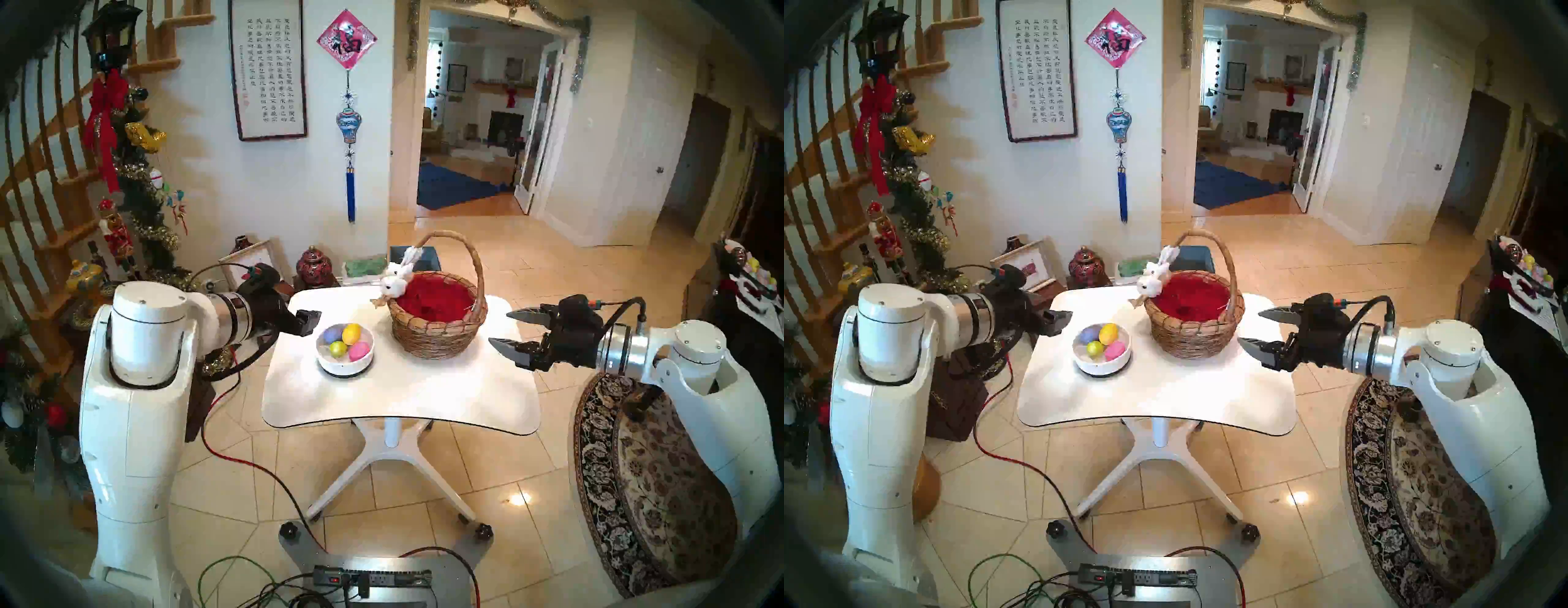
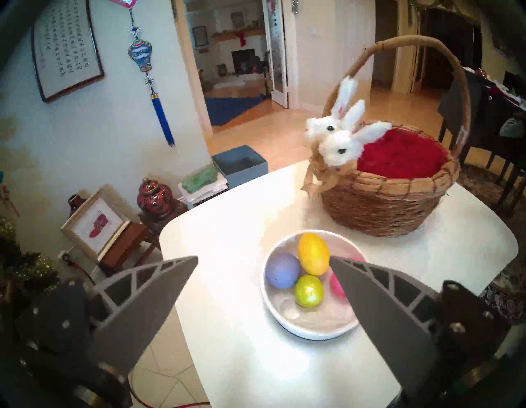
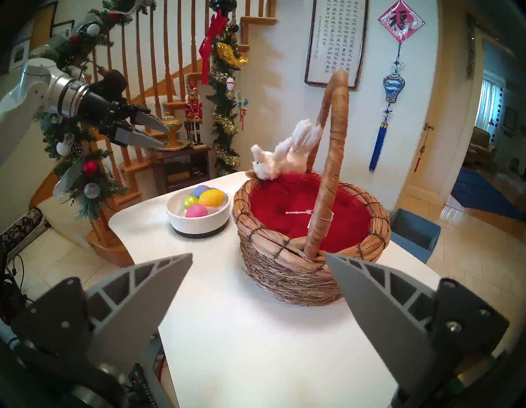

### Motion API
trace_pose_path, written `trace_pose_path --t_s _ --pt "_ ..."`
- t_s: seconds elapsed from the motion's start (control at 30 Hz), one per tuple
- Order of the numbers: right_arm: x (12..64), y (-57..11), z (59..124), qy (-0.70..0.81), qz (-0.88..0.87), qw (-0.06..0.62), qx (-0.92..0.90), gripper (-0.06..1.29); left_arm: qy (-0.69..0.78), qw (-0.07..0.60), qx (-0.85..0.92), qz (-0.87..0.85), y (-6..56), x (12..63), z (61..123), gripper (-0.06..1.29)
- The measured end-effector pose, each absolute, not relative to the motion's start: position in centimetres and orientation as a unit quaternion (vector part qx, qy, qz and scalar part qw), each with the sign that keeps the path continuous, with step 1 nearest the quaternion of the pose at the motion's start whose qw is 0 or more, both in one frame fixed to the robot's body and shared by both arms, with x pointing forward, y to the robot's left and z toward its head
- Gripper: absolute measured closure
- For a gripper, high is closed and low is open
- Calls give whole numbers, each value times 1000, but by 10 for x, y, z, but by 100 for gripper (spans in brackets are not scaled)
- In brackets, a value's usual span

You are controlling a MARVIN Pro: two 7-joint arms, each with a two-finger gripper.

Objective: Put easter egg into basket

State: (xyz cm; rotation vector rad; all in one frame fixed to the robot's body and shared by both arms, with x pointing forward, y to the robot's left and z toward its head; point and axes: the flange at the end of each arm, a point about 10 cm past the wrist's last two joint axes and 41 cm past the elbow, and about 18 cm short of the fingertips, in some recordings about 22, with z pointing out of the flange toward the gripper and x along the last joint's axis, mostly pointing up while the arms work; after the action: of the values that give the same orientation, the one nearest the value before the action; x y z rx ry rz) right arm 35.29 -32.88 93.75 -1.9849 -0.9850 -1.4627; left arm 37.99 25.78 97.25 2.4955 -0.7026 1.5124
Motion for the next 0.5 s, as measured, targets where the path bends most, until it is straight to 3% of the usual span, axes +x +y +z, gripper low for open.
trace_pose_path --t_s 0.5 --pt "353 -329 938 -360 -535 241 -726 1 -279 87 822 489 249 386 978 -3"
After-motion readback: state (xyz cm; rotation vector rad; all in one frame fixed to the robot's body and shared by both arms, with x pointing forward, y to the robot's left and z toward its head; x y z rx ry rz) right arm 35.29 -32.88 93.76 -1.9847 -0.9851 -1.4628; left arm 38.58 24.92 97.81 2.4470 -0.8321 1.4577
